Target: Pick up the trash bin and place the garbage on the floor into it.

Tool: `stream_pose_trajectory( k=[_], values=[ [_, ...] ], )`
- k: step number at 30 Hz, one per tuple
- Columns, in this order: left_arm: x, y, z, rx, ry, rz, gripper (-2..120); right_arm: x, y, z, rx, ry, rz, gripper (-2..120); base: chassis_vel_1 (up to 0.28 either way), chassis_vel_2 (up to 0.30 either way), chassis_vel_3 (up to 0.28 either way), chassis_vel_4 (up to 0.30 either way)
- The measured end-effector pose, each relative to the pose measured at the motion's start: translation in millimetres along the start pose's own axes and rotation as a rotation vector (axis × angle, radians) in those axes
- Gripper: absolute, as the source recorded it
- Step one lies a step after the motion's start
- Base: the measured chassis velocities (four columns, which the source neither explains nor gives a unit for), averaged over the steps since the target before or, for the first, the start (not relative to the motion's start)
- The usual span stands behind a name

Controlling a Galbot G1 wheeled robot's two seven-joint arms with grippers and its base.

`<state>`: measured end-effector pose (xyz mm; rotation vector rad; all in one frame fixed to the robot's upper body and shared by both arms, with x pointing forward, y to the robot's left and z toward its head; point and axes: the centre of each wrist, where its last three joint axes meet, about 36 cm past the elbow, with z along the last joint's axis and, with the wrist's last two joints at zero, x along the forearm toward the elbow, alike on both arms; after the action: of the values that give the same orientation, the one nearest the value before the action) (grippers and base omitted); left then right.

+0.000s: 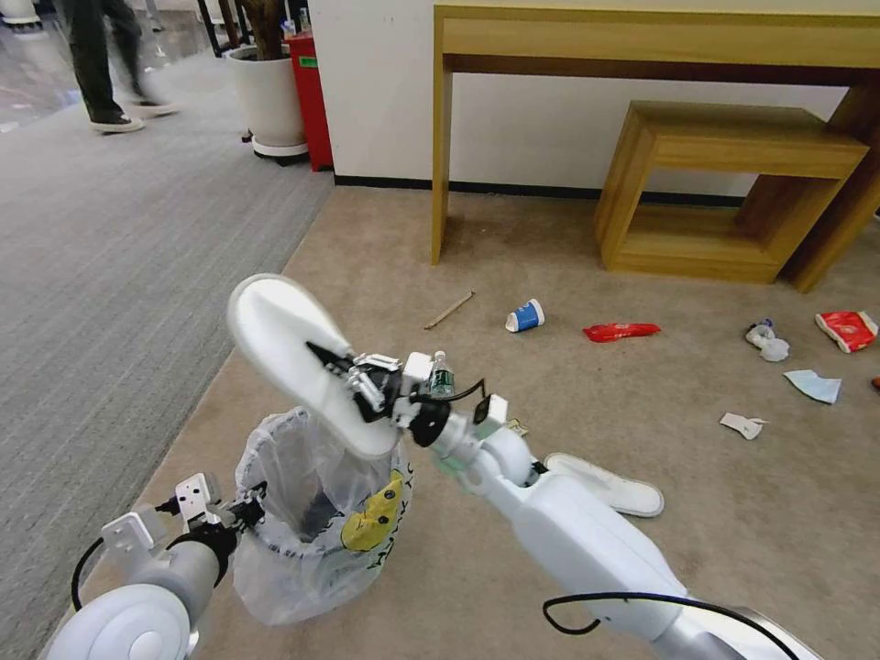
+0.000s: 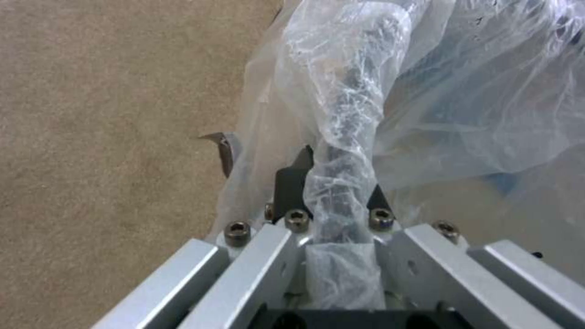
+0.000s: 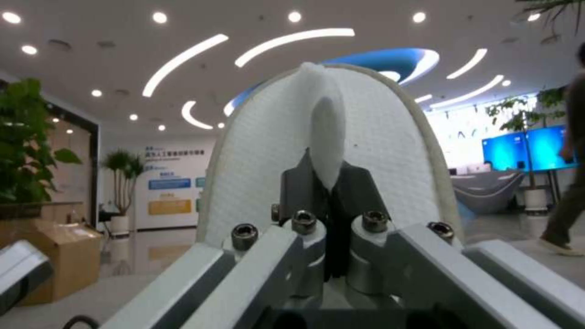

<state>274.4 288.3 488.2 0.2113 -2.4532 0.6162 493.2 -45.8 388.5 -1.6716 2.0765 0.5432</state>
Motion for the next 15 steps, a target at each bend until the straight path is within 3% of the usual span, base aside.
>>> stream_pose_trajectory(
  k=[15],
  values=[
    [9, -0.8, -5.7, -0.002, -0.016, 0.011, 1, -14, 5, 43, -0.007, 0.052, -0.043, 0, 0.000, 0.000, 0.000, 0.000]
  ],
)
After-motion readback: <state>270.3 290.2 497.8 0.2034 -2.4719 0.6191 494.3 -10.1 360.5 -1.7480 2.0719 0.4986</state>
